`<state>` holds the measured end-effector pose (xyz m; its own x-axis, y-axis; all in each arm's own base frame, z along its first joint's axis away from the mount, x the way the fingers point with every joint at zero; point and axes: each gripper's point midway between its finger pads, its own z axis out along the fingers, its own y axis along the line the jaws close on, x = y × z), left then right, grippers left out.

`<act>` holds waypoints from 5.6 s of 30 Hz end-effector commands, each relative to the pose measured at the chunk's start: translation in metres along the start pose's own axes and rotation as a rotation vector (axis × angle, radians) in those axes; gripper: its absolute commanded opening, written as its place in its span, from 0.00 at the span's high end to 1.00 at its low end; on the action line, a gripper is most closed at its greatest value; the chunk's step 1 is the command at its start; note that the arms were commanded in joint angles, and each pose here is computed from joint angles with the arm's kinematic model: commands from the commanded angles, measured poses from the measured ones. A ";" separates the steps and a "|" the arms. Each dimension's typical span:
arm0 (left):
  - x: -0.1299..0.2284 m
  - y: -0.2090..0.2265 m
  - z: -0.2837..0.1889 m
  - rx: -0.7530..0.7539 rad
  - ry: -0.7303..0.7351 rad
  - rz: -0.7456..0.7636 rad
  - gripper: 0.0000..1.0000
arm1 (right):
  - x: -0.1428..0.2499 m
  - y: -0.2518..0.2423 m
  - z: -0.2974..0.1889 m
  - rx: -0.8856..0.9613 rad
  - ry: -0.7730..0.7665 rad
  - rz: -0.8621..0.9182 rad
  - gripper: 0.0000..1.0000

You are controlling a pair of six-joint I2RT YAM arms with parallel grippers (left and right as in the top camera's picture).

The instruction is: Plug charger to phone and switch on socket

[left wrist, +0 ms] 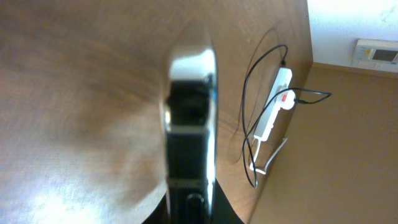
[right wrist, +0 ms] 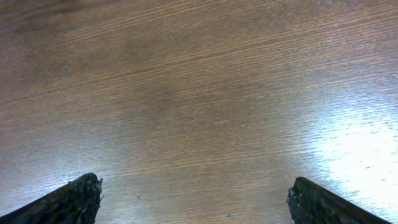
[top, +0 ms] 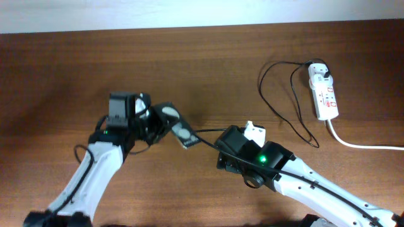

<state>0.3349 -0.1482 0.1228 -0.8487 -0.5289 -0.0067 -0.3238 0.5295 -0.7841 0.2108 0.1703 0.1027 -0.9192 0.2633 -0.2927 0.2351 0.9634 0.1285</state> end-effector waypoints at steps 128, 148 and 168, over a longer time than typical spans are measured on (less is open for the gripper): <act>0.096 -0.038 0.035 0.243 0.704 0.087 1.00 | -0.217 0.012 0.232 0.017 0.127 -0.360 0.55; 0.095 -0.039 0.035 0.246 0.702 0.090 1.00 | -0.248 0.030 0.100 -0.061 0.049 -0.237 0.96; -0.053 -0.108 0.018 0.478 0.298 -0.076 1.00 | -0.103 0.052 -0.168 -0.378 0.033 -0.531 0.96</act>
<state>0.4286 -0.1879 0.1816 -0.9326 -0.3529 0.0753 -0.1434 0.1710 -0.9748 0.2716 0.1893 0.2985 -0.8996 -0.2391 -0.3654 -0.3633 0.8741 0.3223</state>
